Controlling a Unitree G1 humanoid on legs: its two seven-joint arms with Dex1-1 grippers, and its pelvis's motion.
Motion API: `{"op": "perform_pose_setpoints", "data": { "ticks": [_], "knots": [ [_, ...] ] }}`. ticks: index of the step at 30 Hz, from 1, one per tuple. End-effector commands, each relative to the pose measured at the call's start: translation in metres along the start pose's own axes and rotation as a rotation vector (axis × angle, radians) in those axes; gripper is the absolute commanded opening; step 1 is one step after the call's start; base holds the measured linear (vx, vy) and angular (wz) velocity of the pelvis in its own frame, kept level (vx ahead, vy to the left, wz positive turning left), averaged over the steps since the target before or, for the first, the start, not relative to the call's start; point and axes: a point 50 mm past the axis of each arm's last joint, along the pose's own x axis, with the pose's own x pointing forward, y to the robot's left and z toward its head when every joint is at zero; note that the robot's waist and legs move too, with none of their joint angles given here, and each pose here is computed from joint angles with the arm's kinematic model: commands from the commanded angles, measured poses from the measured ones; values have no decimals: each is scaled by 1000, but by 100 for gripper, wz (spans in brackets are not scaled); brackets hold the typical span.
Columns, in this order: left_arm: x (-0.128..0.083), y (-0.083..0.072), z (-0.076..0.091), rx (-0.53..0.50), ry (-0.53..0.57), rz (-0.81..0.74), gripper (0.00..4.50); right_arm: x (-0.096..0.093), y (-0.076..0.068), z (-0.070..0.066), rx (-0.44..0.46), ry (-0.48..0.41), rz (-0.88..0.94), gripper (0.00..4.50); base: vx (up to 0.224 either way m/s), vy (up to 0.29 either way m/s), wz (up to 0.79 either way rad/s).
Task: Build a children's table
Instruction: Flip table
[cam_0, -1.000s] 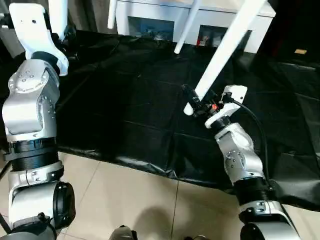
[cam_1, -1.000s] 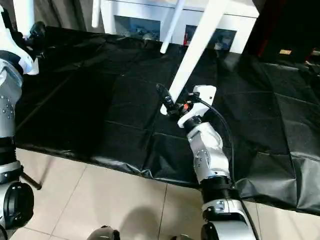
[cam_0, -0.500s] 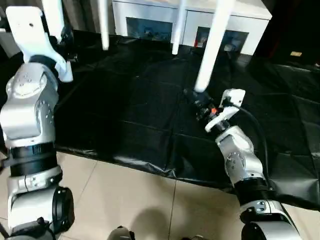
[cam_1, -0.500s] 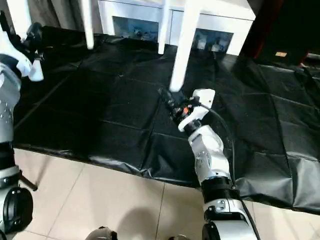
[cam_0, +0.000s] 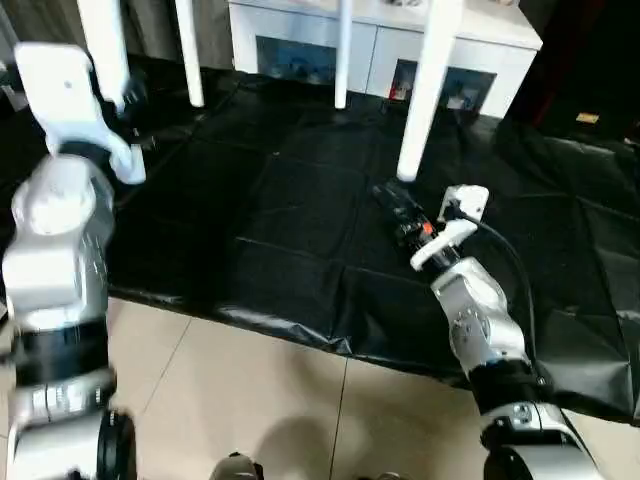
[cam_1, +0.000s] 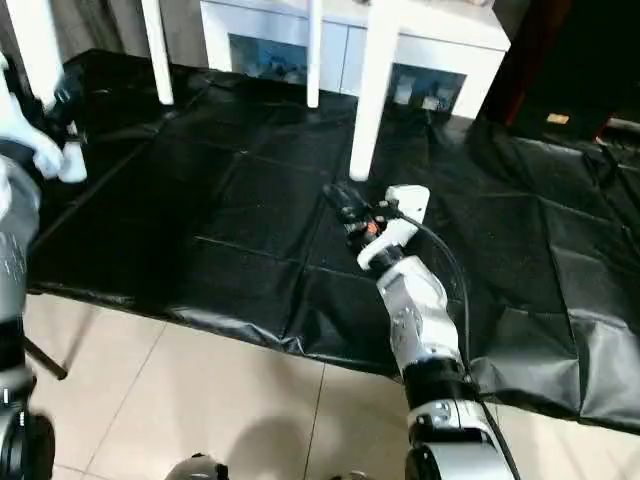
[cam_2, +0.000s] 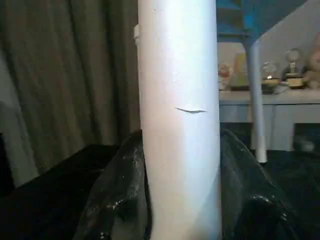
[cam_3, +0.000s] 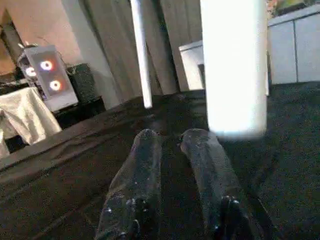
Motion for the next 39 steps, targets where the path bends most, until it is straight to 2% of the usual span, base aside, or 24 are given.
{"op": "perform_pose_setpoints", "data": {
  "ticks": [1,4,8,16,17,22,23,26,27,30,31,34,35,39],
  "knots": [
    [-6,-20,1,52,-42,-109,152,-6,-8,3,-19,-15,-38,51,0,0,0],
    [-15,-25,-19,29,2,-119,152,-13,-6,5,-17,-33,-3,32,0,0,0],
    [-18,-24,-28,29,30,-92,151,-20,-2,5,-47,-26,22,1,0,0,0],
    [-24,-24,-43,10,56,-64,151,-35,-1,5,-98,-28,6,0,0,0,0],
    [-26,-24,-49,-2,75,-59,151,-36,0,7,-139,-21,9,0,0,0,0],
    [-30,-24,-58,-16,102,-52,151,-37,0,10,-178,-17,-4,0,0,0,0],
    [-34,-22,-69,-28,142,-30,151,-41,-4,13,-221,-23,-49,0,0,0,0],
    [-36,-22,-73,-20,150,-30,151,-44,-6,15,-239,-34,-63,0,0,0,0],
    [-38,-21,-76,-19,153,-38,151,-46,-6,18,-246,-57,-75,29,0,0,0],
    [-45,-22,-86,-25,180,-79,150,-48,-7,28,-269,-126,-101,39,0,0,0],
    [-45,-22,-87,-24,182,-84,150,-48,-7,28,-268,-128,-101,61,0,0,0],
    [-49,-23,-94,-38,205,-131,150,-47,-8,29,-271,-123,-109,79,0,0,0],
    [-50,-21,-97,-27,216,-149,150,-47,-9,28,-273,-116,-111,106,0,0,0],
    [-54,-14,-106,-9,246,-190,150,-47,-11,28,-290,-104,-127,127,0,0,0]
  ]
}}
